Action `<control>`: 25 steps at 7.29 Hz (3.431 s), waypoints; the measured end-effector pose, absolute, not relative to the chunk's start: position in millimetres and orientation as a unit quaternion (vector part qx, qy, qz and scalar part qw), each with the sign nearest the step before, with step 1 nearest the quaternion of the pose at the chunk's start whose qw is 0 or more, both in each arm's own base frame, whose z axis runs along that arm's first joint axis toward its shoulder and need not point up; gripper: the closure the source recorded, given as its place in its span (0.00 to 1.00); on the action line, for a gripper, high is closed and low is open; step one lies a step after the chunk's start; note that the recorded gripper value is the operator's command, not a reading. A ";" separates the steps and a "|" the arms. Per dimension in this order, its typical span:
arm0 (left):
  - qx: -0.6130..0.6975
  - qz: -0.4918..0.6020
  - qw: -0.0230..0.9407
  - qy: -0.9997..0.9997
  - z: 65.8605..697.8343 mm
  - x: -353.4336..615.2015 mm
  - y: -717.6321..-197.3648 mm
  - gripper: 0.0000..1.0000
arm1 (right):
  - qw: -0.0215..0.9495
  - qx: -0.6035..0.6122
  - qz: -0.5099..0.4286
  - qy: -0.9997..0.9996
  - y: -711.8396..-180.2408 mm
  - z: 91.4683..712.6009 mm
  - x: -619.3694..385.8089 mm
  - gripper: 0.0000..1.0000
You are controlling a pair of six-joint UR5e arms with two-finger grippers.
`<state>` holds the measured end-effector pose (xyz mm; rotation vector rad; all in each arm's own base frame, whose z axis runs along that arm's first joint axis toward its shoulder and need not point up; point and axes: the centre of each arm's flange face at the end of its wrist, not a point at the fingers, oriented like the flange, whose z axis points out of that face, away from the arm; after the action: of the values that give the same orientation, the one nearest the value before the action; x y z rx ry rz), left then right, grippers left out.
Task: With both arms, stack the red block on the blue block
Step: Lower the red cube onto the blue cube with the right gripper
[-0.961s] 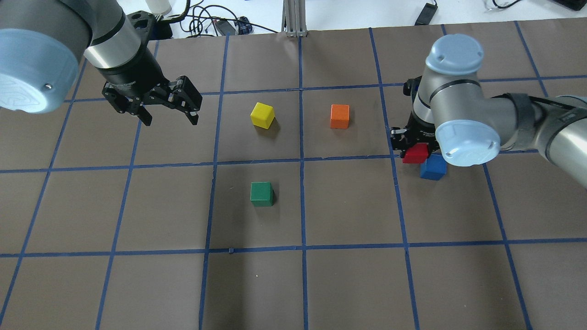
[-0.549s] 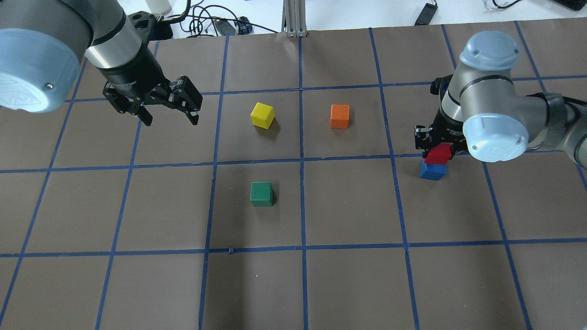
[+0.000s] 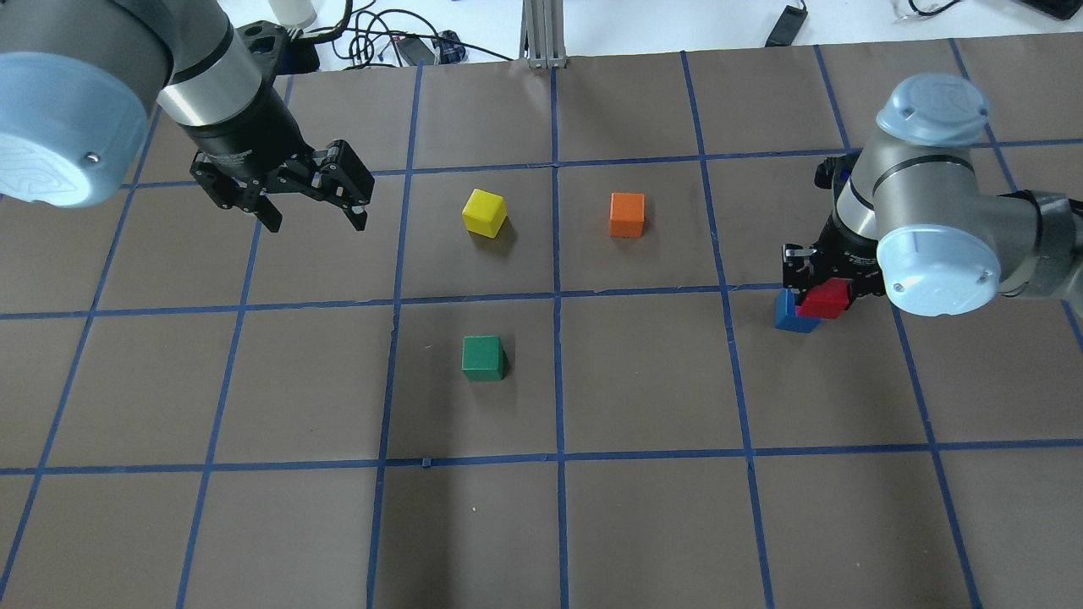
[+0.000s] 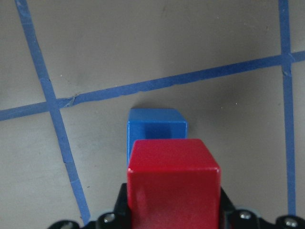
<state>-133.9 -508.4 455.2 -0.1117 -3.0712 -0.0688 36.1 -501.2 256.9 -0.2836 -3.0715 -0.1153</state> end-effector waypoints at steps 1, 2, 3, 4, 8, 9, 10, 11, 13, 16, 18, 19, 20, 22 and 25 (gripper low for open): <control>-0.036 -0.023 0.034 -0.999 455.1 -133.9 -508.5 0.00 | 0.026 -0.093 -0.040 -0.994 -499.0 254.2 35.4 0.85; -0.036 -0.023 0.034 -0.999 455.0 -133.7 -508.6 0.00 | 0.025 -0.094 -0.043 -0.994 -496.7 251.4 35.2 0.85; -0.036 -0.023 0.034 -0.999 455.0 -133.7 -508.6 0.00 | 0.025 -0.094 -0.044 -0.994 -495.8 250.0 34.9 0.84; -0.036 -0.022 0.034 -0.999 455.1 -133.6 -508.6 0.00 | 0.024 -0.094 -0.043 -0.994 -496.3 249.7 34.4 0.84; -0.038 -0.022 0.034 -0.998 455.3 -133.6 -508.5 0.00 | 0.012 -0.095 -0.039 -0.995 -500.5 249.1 36.0 0.84; -0.038 -0.022 0.034 -0.998 455.4 -133.6 -508.6 0.00 | 0.008 -0.094 -0.038 -0.995 -501.0 249.2 36.6 0.84; -0.038 -0.022 0.034 -0.998 455.7 -133.6 -508.6 0.00 | 0.007 -0.093 -0.035 -0.995 -501.7 249.4 36.7 0.84; -0.038 -0.022 0.034 -0.998 455.9 -133.6 -508.6 0.00 | 0.007 -0.091 -0.032 -0.995 -502.7 249.3 36.5 0.84; -0.038 -0.022 0.033 -0.998 455.8 -133.5 -508.8 0.00 | 0.007 -0.088 -0.031 -0.996 -504.0 247.6 36.4 0.83; -0.038 -0.022 0.033 -0.998 455.7 -133.5 -508.8 0.00 | 0.007 -0.086 -0.030 -0.996 -504.6 246.6 36.3 0.70; -0.038 -0.022 0.033 -0.999 455.9 -133.5 -508.9 0.00 | 0.007 -0.086 -0.030 -0.996 -504.8 245.9 36.3 0.60; -0.038 -0.021 0.033 -0.999 456.2 -133.5 -509.0 0.00 | 0.007 -0.085 -0.031 -0.996 -504.9 245.7 36.5 0.52; -0.038 -0.021 0.033 -0.999 456.3 -133.5 -509.0 0.00 | 0.007 -0.086 -0.031 -0.996 -504.9 245.7 36.7 0.47; -0.038 -0.022 0.033 -0.999 456.0 -133.5 -509.0 0.00 | 0.007 -0.086 -0.030 -0.996 -505.0 245.8 36.5 0.47; -0.038 -0.021 0.033 -0.999 456.3 -133.5 -508.7 0.00 | 0.007 -0.085 -0.030 -0.996 -505.7 245.0 36.5 0.44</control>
<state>-133.5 -508.7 456.3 -0.1166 -3.0726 -0.0653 36.5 -505.7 245.0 -0.2670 -3.1150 -0.0947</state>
